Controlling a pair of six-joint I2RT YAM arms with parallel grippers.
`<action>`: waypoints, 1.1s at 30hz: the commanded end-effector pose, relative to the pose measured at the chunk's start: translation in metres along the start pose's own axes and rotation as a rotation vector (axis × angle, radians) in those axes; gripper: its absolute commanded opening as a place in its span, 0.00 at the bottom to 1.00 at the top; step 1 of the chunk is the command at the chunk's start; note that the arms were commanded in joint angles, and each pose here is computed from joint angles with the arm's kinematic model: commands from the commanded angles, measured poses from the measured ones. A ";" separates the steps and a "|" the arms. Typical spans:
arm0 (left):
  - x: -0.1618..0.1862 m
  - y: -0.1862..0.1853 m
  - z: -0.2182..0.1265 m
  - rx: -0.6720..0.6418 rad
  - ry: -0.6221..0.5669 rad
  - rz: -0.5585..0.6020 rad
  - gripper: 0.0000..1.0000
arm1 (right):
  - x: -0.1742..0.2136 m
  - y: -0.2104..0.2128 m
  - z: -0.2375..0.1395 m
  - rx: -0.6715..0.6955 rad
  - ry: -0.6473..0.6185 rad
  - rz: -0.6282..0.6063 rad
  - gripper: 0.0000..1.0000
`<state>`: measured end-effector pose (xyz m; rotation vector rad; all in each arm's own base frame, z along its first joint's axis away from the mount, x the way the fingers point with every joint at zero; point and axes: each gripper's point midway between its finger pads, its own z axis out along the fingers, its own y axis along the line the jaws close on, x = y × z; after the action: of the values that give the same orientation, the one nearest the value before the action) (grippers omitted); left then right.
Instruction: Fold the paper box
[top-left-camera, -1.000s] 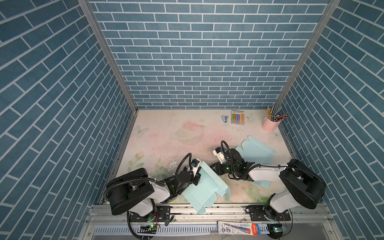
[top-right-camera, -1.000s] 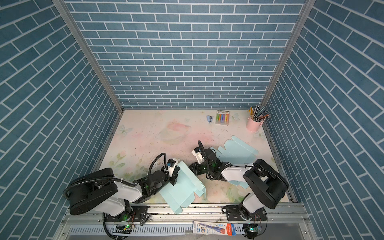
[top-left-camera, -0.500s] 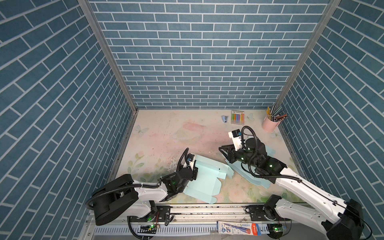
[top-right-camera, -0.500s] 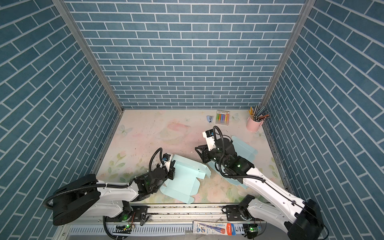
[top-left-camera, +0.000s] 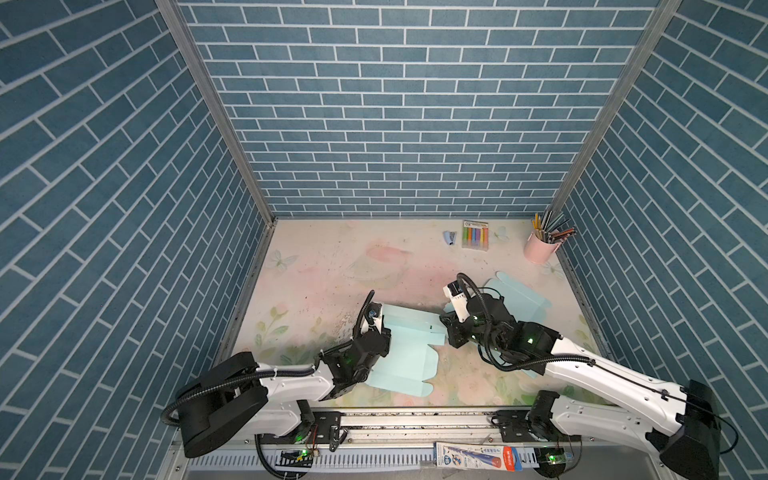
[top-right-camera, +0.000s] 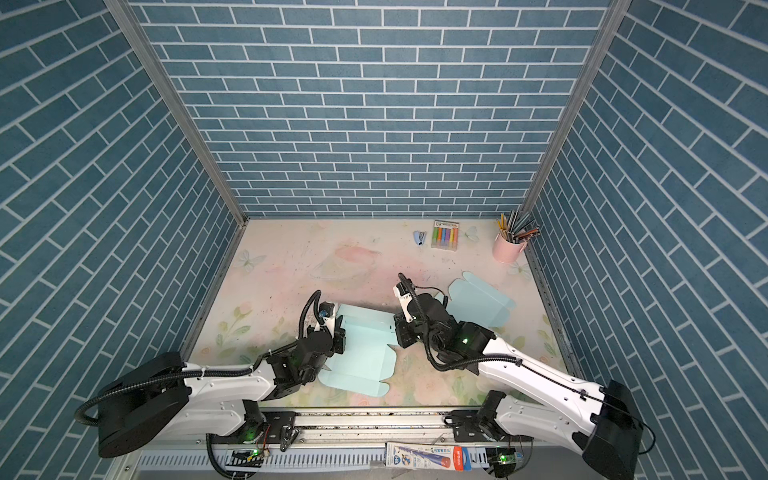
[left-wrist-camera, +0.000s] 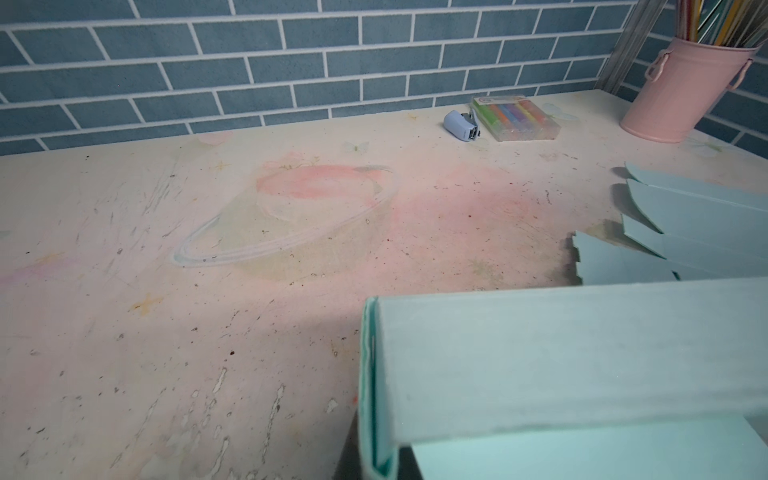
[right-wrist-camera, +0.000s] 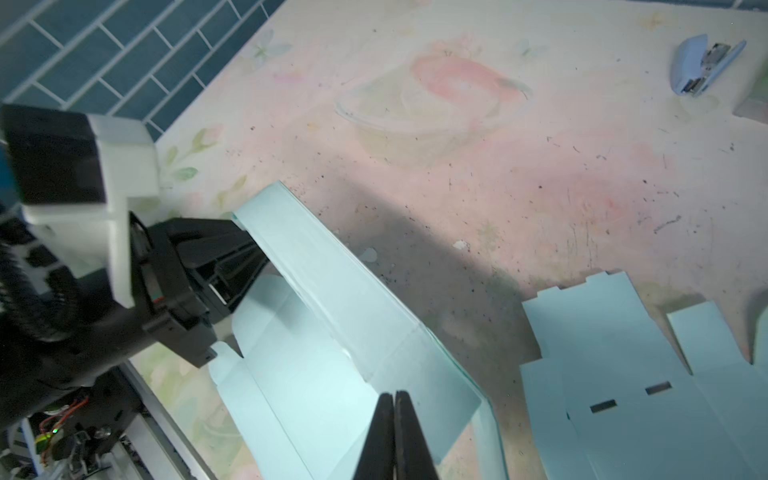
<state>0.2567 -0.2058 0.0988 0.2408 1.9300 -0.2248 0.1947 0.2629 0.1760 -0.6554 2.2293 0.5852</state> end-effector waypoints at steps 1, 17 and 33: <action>-0.008 0.007 0.002 -0.040 -0.011 -0.043 0.00 | 0.009 -0.009 0.003 0.072 0.036 -0.031 0.06; -0.020 -0.006 -0.004 0.050 -0.038 -0.055 0.00 | -0.022 0.028 0.060 -0.035 0.006 -0.111 0.06; -0.061 0.056 -0.011 0.087 -0.003 -0.317 0.00 | -0.039 0.018 -0.055 -0.223 -0.588 -0.069 0.35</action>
<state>0.2840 -0.1486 0.1375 0.0029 1.9541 -0.4178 0.1836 0.2607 0.2227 -0.6163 1.7524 0.8136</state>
